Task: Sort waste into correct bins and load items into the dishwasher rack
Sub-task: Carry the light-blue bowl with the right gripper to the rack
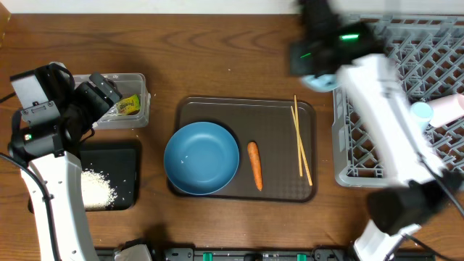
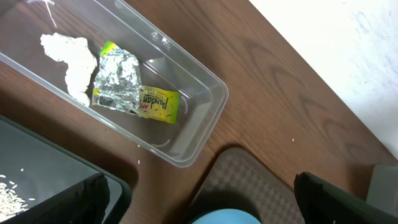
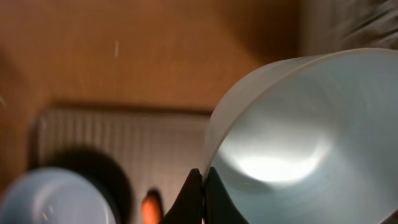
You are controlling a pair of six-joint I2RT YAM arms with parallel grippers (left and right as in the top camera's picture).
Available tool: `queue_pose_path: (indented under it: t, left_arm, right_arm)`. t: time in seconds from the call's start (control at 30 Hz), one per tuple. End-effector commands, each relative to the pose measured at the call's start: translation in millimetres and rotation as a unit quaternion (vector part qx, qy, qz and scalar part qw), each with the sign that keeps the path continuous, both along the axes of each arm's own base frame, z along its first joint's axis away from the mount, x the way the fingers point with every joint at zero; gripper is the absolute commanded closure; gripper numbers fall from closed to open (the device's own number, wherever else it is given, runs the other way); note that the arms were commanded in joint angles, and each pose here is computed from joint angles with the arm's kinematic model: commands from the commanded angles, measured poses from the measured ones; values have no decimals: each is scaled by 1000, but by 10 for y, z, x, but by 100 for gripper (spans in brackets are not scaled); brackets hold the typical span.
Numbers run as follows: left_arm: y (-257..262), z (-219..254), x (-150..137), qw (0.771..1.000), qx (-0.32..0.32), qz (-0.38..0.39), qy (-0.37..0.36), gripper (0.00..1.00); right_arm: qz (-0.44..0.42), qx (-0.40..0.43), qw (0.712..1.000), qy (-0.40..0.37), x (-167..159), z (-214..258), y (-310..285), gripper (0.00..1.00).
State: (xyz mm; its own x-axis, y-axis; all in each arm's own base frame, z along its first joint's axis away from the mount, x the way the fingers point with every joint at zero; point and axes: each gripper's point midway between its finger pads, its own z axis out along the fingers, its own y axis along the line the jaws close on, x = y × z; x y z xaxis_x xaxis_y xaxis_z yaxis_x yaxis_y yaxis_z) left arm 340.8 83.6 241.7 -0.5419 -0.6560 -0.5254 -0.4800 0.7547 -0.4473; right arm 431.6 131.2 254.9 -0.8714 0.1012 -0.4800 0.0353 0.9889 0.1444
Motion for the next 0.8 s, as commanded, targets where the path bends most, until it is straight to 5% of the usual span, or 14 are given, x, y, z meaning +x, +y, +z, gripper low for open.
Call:
queue_pose_path:
  t: [0.0,0.5,0.77]
  left_arm:
    - [4,-26,-1,1000,-1,-4,3,2]
    - [3,-26,-1,1000,-1,-4,3,2]
    - [4,-26,-1,1000,-1,-4,3,2]
  right_arm:
    - [-5,46,999,-13,100,157,-409,99]
    - [99,309,942,-83,660,18,-1211,99]
    - [101,332,933,-95,920,-278,-1363,99]
